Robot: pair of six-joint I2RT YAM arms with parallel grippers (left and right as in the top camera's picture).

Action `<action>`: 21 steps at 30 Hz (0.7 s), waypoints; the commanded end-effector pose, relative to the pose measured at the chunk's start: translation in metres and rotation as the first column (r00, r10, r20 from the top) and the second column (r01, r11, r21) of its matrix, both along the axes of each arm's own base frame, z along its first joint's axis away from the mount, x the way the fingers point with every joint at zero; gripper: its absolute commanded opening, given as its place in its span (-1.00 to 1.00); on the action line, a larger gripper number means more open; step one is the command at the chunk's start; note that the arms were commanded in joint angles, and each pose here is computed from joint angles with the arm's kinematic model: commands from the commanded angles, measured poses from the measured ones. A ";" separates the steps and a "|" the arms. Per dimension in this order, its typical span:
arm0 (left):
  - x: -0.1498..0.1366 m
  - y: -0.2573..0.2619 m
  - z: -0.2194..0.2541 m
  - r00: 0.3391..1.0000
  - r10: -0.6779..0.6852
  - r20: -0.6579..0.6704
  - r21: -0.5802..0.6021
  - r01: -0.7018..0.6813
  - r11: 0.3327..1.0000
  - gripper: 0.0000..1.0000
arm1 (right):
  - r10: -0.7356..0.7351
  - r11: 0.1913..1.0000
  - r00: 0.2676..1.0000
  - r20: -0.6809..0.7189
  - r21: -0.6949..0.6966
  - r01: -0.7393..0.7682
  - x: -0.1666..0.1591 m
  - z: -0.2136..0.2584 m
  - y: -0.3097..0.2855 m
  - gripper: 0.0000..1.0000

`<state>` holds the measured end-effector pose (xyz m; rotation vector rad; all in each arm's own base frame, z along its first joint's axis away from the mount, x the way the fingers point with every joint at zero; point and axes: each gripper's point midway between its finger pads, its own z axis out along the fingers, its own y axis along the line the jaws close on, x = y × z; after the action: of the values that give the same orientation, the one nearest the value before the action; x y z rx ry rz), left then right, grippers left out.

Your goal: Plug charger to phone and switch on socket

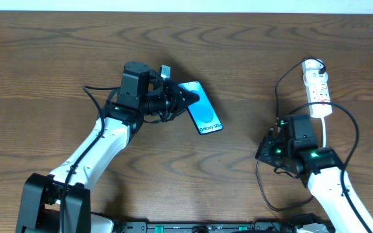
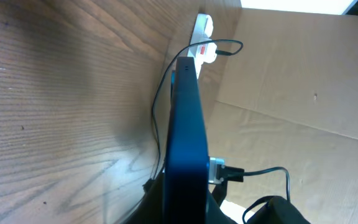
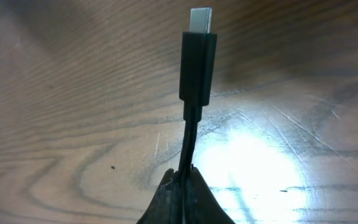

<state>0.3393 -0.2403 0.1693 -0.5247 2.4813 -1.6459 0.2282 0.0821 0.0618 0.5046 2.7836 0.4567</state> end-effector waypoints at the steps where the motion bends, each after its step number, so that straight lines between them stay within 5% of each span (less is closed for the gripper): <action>1: -0.002 -0.003 0.005 0.999 -0.031 0.026 -0.013 0.031 0.999 -0.86 | -0.036 0.998 0.999 -0.002 -0.049 0.036 0.005 -0.006 -0.001 -0.89; 14: -0.002 -0.003 0.005 0.999 -0.031 0.026 -0.014 0.032 0.999 -0.86 | -0.137 0.981 0.990 -0.046 -0.148 0.129 0.008 -0.028 -0.014 -0.32; 21: -0.002 -0.003 0.005 0.999 -0.031 0.025 -0.014 0.032 0.999 -0.85 | -0.195 0.974 0.980 -0.046 -0.126 0.188 0.010 -0.027 -0.014 0.45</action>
<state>0.3393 -0.2403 0.1693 -0.5252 2.4814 -1.6460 0.2363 0.0686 0.0343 0.7173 2.7804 0.2377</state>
